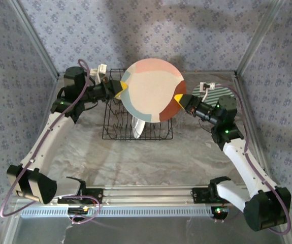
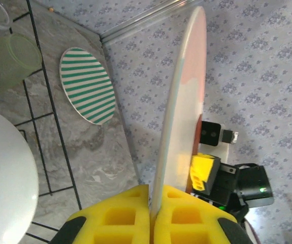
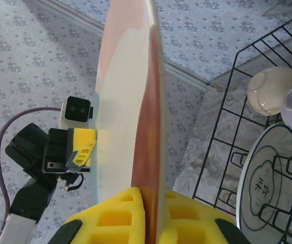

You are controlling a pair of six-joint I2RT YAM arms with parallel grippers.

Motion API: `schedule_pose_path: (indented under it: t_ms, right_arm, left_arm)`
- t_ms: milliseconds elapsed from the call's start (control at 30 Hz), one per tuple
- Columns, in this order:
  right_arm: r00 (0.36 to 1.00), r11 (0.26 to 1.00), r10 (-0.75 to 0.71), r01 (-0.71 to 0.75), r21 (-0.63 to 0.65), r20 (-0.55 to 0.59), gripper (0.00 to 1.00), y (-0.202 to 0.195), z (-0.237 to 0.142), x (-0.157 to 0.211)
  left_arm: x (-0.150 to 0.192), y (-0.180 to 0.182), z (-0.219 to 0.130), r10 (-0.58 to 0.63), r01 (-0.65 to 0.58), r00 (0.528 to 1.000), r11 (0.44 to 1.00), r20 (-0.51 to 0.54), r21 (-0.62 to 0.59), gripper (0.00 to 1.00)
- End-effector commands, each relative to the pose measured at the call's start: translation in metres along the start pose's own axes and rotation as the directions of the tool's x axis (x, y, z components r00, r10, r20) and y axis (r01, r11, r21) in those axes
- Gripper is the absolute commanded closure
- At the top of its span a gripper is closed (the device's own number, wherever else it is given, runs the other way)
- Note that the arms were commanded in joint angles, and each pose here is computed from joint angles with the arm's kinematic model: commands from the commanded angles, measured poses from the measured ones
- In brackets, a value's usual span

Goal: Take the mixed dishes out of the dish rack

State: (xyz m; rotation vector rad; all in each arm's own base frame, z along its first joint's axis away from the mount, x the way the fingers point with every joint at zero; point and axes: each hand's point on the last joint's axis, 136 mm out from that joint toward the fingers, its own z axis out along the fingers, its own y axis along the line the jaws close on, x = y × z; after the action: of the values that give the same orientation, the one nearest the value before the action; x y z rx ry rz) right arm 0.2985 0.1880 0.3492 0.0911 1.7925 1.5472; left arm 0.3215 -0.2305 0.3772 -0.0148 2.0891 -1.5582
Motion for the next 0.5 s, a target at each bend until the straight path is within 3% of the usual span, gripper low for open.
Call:
schedule_pose_path:
  t_ms: [0,167,367,400,467]
  right_arm:
    - [0.993,0.992,-0.117,0.116,-0.038,-0.005,1.00,0.018,0.000,-0.001]
    - [0.992,0.992,-0.125,0.125,-0.007,-0.009,1.00,0.012,-0.001,-0.002]
    - [0.992,0.992,-0.122,0.121,0.029,0.036,1.00,0.006,-0.008,-0.018]
    - [0.992,0.992,-0.120,0.119,0.030,0.041,1.00,0.005,-0.008,-0.020]
    - [0.992,0.993,-0.116,0.114,0.032,0.054,1.00,0.004,-0.010,-0.024]
  left_arm:
    - [0.003,-0.008,-0.001,0.016,-0.016,1.000,1.000,-0.007,0.021,0.98]
    - [0.005,-0.003,-0.002,0.024,-0.024,1.000,1.000,-0.007,0.002,0.71]
    - [0.013,-0.006,-0.013,0.082,-0.082,0.997,0.997,0.006,-0.010,0.06]
    - [0.014,-0.007,-0.015,0.093,-0.093,0.996,0.996,0.013,-0.011,0.01]
    - [0.016,-0.007,-0.018,0.104,-0.104,0.994,0.995,0.020,-0.010,0.01]
